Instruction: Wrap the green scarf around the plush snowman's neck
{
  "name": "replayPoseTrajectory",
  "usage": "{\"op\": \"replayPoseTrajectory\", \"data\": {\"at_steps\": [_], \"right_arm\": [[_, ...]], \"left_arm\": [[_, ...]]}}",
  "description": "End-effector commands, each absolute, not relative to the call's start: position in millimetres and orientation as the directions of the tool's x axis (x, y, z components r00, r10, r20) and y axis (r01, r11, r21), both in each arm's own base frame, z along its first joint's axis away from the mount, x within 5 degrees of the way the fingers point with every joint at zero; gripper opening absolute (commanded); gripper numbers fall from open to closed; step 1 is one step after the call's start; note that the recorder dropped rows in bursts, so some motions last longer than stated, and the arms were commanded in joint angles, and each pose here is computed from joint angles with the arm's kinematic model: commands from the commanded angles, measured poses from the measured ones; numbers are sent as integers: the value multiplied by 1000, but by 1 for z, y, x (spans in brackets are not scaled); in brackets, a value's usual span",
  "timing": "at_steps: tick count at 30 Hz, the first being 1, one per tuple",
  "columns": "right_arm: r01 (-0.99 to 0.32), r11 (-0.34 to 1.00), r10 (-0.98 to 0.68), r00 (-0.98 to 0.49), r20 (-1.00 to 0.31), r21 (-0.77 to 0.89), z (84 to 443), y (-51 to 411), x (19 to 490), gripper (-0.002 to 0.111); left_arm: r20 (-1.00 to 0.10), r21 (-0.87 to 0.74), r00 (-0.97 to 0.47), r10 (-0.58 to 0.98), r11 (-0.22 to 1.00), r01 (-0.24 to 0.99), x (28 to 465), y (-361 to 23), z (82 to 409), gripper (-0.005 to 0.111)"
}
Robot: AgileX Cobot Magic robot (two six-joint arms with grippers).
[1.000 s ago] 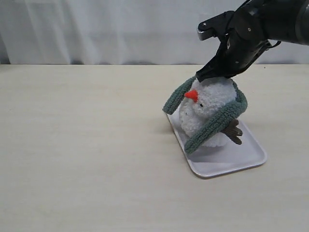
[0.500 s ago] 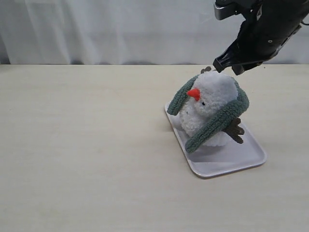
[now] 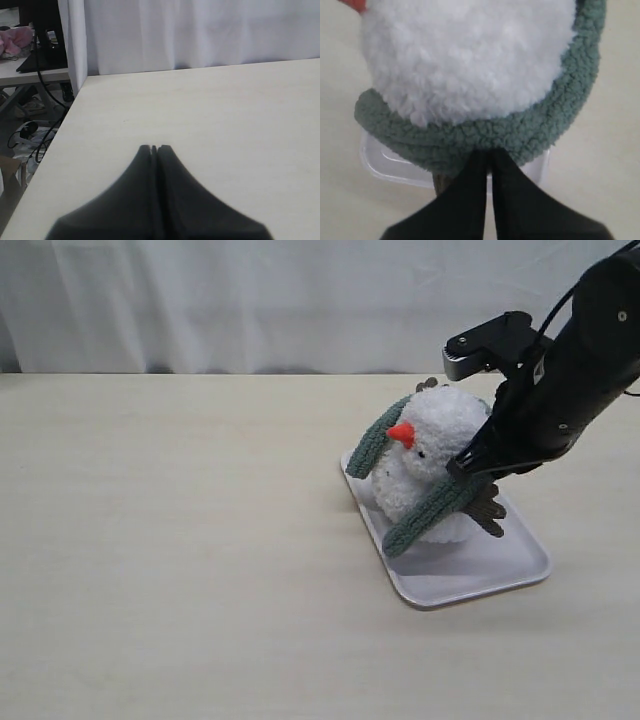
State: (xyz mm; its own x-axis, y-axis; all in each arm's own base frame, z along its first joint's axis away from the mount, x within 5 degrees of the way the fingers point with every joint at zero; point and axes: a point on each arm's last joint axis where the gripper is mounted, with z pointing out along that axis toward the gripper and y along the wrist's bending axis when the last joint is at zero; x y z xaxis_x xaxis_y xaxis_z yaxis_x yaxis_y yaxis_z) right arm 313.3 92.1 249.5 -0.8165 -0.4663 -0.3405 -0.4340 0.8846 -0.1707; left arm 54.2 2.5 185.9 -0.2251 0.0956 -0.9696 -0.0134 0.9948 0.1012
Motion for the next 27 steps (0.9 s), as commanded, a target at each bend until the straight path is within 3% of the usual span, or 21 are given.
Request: {"op": "replayPoseTrajectory", "data": {"at_steps": [1,5,17,27], "right_arm": [[-416,894,-444,-777,-446,-165,244,94,317,4],[-407,903,-422,-787,-450,-136,243,97,316,4],[-444,886,-464,-840,-281,-133,208,96,319,4],[-441,884,-467,-825,-320,-153,259,94,316,4]], "left_arm": [[-971,100,-218,95,995,-15,54,2,186,0],[-971,100,-218,95,995,-15,54,2,186,0],[-971,100,-218,95,995,-15,54,2,186,0],[-972,98,-218,93,995,-15,54,2,186,0]]}}
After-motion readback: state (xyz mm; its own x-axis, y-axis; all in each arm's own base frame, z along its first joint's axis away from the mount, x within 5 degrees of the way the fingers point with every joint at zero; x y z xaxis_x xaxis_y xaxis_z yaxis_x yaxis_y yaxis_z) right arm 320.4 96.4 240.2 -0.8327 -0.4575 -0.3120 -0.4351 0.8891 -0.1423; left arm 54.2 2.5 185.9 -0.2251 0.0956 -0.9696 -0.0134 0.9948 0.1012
